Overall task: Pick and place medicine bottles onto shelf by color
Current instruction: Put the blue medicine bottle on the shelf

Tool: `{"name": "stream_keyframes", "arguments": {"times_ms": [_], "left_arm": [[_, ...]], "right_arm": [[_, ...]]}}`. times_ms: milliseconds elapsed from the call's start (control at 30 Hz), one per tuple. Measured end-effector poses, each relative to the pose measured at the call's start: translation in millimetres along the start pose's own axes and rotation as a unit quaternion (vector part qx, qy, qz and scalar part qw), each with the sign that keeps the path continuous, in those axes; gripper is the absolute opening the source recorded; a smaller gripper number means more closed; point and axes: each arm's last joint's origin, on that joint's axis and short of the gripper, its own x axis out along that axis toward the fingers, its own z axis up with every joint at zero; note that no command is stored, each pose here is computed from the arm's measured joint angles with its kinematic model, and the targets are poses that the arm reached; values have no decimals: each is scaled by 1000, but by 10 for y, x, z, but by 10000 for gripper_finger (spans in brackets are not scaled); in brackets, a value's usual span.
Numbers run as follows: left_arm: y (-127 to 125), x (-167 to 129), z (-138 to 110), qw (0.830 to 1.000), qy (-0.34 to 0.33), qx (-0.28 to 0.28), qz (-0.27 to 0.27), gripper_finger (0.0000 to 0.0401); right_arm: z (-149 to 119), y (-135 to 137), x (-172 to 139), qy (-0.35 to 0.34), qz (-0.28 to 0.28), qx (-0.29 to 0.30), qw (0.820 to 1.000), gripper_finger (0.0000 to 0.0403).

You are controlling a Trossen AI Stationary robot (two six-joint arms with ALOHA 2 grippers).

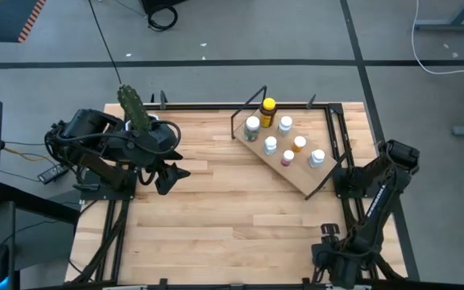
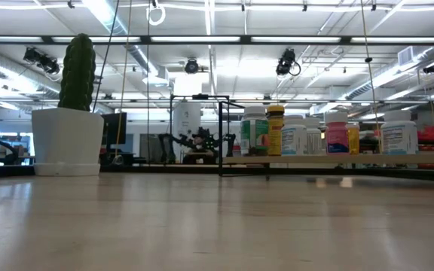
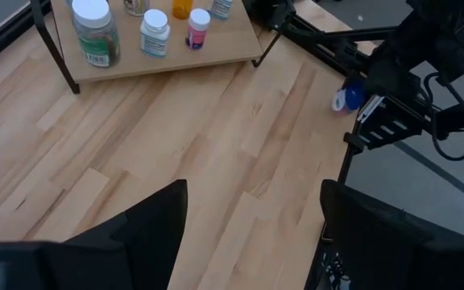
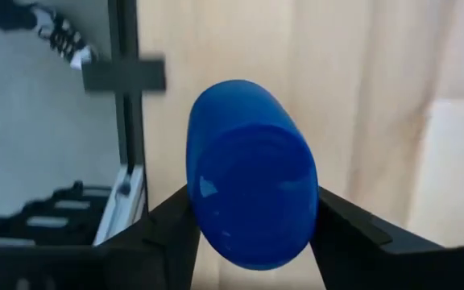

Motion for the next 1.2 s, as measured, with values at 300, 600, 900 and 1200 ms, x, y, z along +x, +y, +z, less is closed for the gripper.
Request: {"name": "stream_keyframes", "arguments": {"times_ms": [300, 600, 900, 1200], "left_arm": [[-2, 1, -2, 1000, 3, 0, -3, 288], [-18, -1, -18, 999, 31, 2, -30, 288], [-18, -1, -18, 999, 30, 31, -31, 288], [-18, -1, -18, 999, 30, 32, -31, 288]], "right_arm": [[612, -410, -549, -3, -91, 59, 994, 196], [984, -1309, -1135, -69, -71, 234, 967, 195], [925, -2045, -1228, -27, -101, 318, 942, 193], [810, -2284, -766, 55, -106, 335, 935, 197]]}}
